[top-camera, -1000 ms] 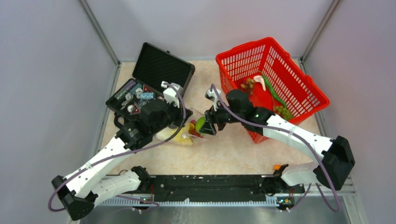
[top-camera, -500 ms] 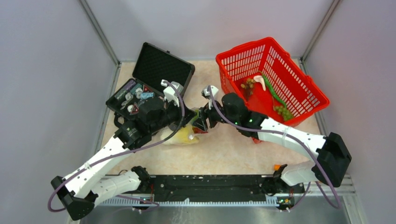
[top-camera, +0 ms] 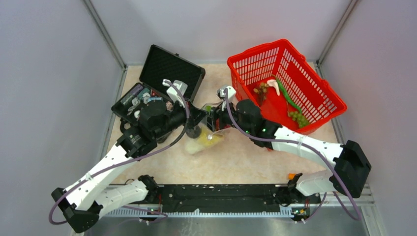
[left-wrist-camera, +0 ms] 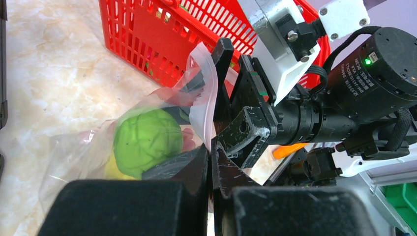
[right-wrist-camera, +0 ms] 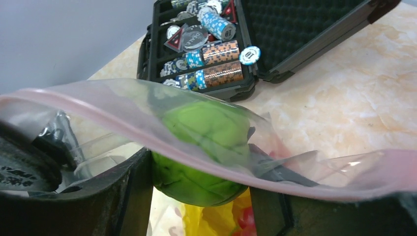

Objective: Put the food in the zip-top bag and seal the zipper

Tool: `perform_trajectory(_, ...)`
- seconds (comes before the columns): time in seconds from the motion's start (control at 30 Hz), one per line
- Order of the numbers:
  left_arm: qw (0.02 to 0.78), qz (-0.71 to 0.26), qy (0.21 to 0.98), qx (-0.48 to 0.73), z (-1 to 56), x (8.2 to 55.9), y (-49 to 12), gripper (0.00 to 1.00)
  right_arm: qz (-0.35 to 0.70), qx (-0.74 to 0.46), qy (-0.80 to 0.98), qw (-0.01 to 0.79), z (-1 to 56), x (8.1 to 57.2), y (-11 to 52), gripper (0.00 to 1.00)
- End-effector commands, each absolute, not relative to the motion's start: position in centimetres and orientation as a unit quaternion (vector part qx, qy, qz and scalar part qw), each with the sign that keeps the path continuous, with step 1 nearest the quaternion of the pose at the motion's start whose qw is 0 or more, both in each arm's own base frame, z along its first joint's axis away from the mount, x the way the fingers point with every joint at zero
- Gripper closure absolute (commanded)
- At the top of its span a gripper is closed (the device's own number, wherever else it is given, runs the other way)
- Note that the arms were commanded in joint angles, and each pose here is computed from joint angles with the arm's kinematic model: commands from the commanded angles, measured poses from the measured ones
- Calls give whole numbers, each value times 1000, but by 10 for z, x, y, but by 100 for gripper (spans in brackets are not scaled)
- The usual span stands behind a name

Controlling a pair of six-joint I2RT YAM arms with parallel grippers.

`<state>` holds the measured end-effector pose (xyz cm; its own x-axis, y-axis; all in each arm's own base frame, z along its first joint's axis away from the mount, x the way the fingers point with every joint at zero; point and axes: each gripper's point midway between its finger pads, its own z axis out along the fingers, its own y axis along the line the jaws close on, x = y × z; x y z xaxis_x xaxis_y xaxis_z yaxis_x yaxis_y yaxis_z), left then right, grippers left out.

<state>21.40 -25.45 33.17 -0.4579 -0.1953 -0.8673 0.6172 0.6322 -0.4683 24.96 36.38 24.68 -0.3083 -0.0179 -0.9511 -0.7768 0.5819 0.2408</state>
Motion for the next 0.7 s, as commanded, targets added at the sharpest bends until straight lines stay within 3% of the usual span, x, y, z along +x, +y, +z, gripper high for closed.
perform_trajectory(0.0, 544, -435, 707, 126, 367, 214, -253, 100, 360, -245, 704, 561, 281, 260, 363, 38)
perform_trajectory(0.23, 547, -430, 709, 115, 362, 215, -249, 100, 347, -221, 714, 567, 279, 269, 360, 29)
perform_trajectory(0.5, 552, -426, 710, 102, 358, 216, -244, 100, 382, -231, 710, 544, 276, 261, 375, 29)
perform_trajectory(0.67, 580, -390, 714, 35, 351, 228, -218, 100, 359, -190, 730, 550, 281, 266, 356, 39)
